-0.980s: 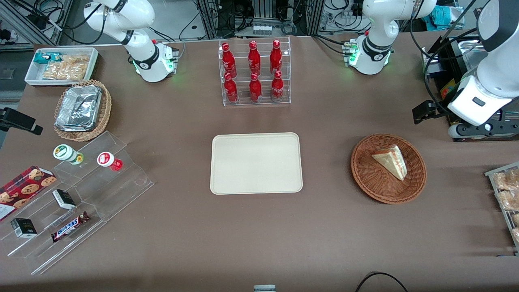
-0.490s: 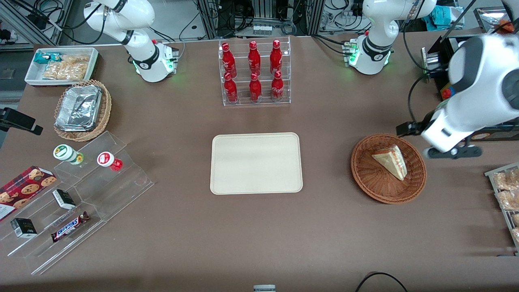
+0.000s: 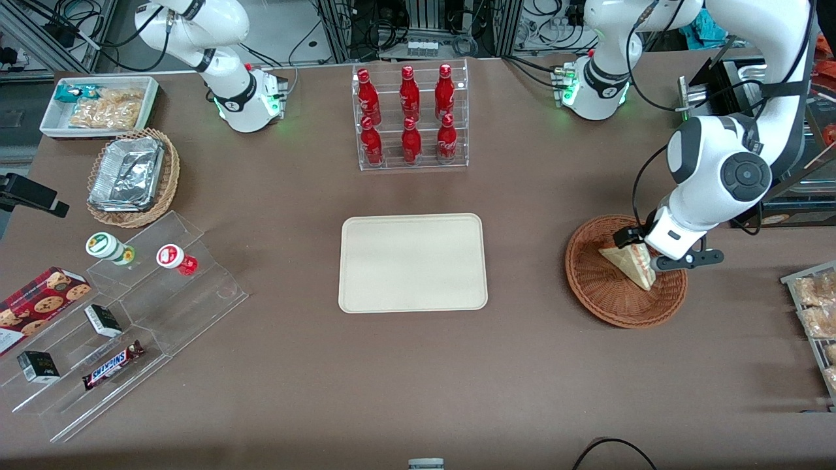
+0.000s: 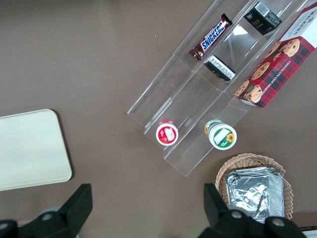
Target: Place sandwich from basket to tray
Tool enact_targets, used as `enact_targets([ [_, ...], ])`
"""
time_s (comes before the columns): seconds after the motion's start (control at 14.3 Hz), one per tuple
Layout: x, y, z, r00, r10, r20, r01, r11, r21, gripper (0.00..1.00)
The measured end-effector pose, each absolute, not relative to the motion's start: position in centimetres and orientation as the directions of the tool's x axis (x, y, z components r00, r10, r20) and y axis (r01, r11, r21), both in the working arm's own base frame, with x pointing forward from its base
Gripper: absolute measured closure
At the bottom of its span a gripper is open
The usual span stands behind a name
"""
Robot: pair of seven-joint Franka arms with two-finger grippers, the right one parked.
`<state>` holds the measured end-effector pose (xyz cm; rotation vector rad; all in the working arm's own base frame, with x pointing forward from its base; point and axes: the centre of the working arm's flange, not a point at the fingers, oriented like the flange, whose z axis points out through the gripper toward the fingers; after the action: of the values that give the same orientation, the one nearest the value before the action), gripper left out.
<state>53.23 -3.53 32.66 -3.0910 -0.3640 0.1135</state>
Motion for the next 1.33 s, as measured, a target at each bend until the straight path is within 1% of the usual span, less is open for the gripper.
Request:
enact_targets([
  [0.14, 53.1, -3.2, 32.6, 0.889, 0.454, -0.053, 0.452, -0.891, -0.046, 0.00],
  [0.28, 53.3, -3.3, 32.6, 0.782, 0.622, -0.030, 0.621, -0.783, -0.044, 0.00],
  [0.42, 53.2, -3.4, 32.2, 0.683, 0.730, -0.012, 0.729, -0.683, -0.033, 0.00],
  [0.49, 53.1, -3.4, 31.8, 0.656, 0.755, -0.009, 0.754, -0.656, -0.029, 0.00],
  [0.7, 52.6, -2.8, 30.4, 0.614, 0.789, -0.017, 0.788, -0.614, -0.039, 0.00],
  [0.91, 52.8, -2.2, 27.9, 0.588, 0.809, -0.020, 0.808, -0.588, -0.028, 0.00],
  [0.98, 52.9, -2.2, 27.0, 0.581, 0.814, -0.022, 0.813, -0.581, -0.027, 0.04],
  [1.05, 52.9, -2.2, 26.1, 0.563, 0.826, -0.027, 0.825, -0.564, -0.030, 0.04],
  [1.19, 52.8, -2.3, 25.1, 0.513, 0.858, -0.033, 0.857, -0.514, -0.042, 0.23],
  [1.33, 52.8, -2.5, 25.1, 0.489, 0.872, -0.032, 0.871, -0.490, -0.043, 0.46],
])
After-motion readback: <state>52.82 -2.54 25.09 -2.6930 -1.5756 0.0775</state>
